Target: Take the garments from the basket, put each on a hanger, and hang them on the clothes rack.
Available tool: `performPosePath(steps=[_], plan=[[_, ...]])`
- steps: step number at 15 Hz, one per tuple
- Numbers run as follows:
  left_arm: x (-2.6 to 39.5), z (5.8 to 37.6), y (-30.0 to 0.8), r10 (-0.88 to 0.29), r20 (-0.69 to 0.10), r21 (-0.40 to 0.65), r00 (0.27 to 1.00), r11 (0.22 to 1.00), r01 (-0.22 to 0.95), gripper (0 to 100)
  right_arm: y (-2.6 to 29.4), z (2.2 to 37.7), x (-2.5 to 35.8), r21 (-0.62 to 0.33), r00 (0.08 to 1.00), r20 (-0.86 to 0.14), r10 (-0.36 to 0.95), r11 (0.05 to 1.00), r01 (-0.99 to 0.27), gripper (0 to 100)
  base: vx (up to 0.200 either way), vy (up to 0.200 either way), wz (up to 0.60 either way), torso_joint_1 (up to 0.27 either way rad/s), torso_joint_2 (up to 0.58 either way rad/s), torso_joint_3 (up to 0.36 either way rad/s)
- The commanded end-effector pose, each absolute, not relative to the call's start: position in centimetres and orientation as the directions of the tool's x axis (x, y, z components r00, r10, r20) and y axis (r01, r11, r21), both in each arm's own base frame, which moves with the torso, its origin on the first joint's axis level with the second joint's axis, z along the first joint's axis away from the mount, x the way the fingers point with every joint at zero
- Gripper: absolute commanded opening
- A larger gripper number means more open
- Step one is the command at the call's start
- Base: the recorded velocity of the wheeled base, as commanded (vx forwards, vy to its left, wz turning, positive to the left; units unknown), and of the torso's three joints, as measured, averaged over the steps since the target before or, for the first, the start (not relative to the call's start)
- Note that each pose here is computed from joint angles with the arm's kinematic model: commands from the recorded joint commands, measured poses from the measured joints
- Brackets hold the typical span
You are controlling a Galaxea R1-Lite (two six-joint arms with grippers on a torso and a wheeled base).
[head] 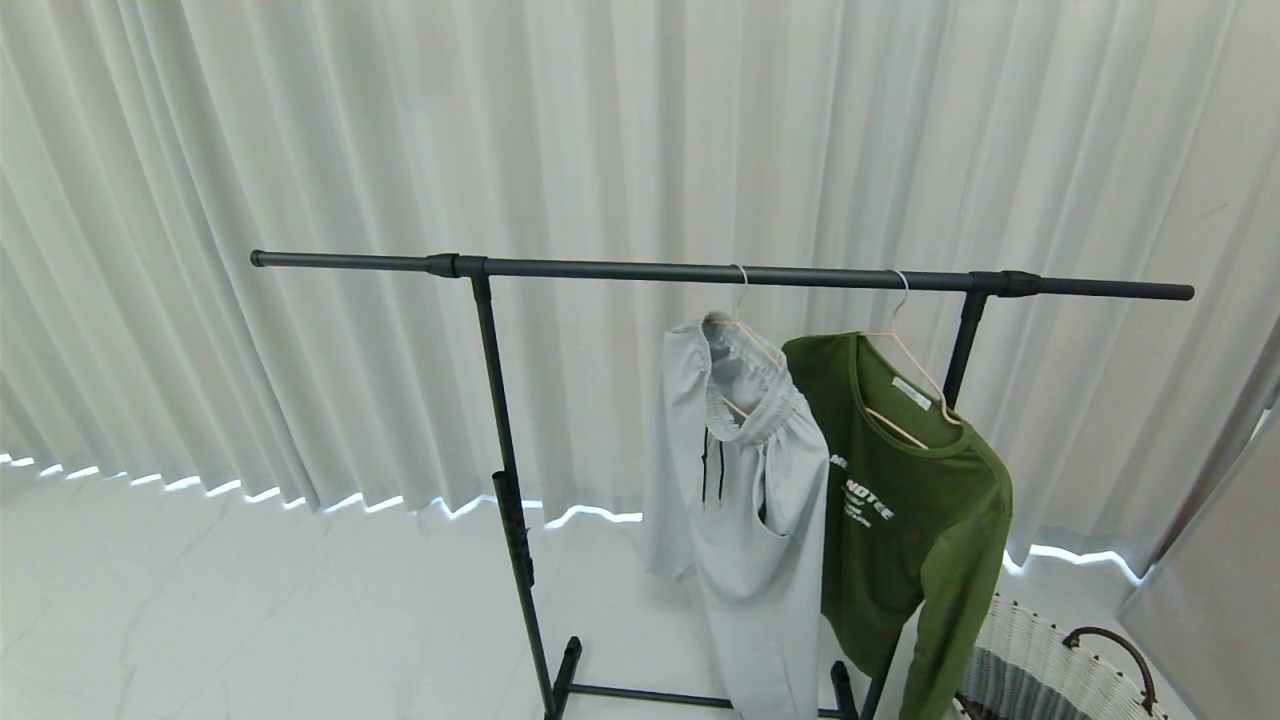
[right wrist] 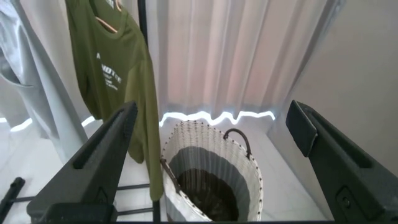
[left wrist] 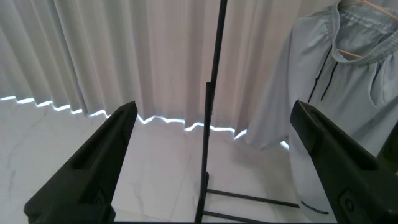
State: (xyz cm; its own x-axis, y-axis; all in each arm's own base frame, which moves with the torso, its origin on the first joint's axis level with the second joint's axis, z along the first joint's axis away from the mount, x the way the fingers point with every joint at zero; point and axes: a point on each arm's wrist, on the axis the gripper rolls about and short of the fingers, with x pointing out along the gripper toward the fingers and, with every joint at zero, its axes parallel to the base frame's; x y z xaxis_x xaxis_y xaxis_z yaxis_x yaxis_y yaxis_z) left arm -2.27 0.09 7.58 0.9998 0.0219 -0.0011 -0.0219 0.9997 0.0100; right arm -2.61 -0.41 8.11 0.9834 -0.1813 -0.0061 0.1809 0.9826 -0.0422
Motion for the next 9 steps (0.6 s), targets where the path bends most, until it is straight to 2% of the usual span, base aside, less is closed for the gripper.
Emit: performPosePath(steps=[1,4,7,9], plan=[[-2.28,7.55,0.1,0.025,0.0,0.003,1.0,1.0,-0.025,100,-0.41,8.0,-2.56,-0.043,0.984,-0.008,-0.18,0.983,0.18,100,0.0,0.0,0.0,0.0,0.0,0.0],[-2.27,7.55,0.1,0.025,-0.002,0.002,1.0,1.0,-0.025,100,-0.36,8.01,-2.54,-0.024,0.987,-0.005,-0.16,0.987,0.16,100,0.0,0.0,0.0,0.0,0.0,0.0],[-2.27,7.55,0.1,0.025,-0.002,0.002,1.0,1.0,-0.025,100,-0.03,7.55,-2.28,-0.025,1.0,0.0,-0.014,1.0,0.014,100,0.0,0.0,0.0,0.0,0.0,0.0],[-2.27,7.55,0.1,0.025,-0.002,0.002,1.0,1.0,-0.025,100,-0.03,7.56,-2.29,-0.026,1.0,-0.002,-0.012,1.0,0.012,100,0.0,0.0,0.0,0.0,0.0,0.0]])
